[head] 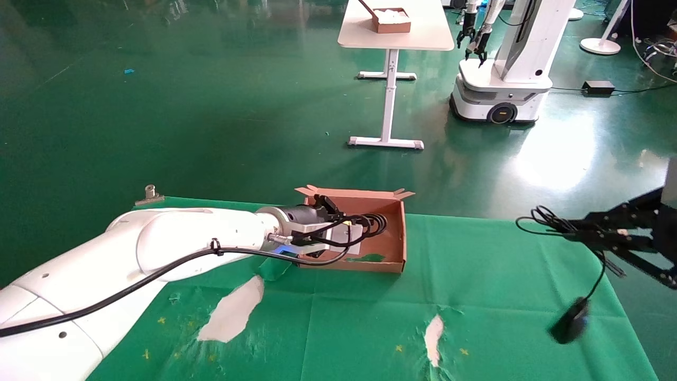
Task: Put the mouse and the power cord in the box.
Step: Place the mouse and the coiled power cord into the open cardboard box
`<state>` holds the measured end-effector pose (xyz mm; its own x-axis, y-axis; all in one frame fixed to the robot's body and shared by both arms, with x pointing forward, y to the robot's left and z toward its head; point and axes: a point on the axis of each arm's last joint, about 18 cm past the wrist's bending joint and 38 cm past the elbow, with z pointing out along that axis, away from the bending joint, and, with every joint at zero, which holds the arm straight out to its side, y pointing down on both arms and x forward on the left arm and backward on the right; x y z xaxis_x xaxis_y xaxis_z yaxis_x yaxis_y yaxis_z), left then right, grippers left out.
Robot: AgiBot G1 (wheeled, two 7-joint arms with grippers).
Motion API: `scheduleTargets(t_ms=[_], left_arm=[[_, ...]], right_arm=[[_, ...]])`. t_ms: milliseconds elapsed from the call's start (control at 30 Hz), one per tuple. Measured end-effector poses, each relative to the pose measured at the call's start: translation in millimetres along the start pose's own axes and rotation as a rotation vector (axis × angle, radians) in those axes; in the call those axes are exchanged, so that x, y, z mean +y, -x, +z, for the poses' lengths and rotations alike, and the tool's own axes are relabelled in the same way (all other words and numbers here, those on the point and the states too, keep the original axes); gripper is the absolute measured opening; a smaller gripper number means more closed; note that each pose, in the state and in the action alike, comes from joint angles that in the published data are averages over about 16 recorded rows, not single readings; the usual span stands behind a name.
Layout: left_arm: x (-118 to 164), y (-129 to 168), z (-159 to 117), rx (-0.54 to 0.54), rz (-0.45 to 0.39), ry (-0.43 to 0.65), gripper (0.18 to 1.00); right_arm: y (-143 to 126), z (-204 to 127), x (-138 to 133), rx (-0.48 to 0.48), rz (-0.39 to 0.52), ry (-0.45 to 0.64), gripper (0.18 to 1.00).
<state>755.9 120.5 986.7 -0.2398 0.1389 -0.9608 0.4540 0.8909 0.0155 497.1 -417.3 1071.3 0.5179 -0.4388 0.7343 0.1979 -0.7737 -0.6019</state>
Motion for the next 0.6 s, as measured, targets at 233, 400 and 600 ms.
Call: scheduleTargets(t_ms=[233, 400, 600], left_arm=[[-1.2, 0.7, 1.8, -0.001, -0.001, 0.002, 0.344], [1.2, 2.3, 1.9, -0.004, -0.009, 0.01, 0.412], [26.5, 12.9, -4.5, -0.026, -0.061, 0.067, 0.522]], right_arm=[[2.5, 3.6, -1.9, -0.011, -0.001, -0.012, 0.218], [4.0, 7.3, -6.7, -0.023, -0.008, -0.026, 0.218], [5.4, 12.6, -14.1, -0.04, -0.022, -0.042, 0.218]])
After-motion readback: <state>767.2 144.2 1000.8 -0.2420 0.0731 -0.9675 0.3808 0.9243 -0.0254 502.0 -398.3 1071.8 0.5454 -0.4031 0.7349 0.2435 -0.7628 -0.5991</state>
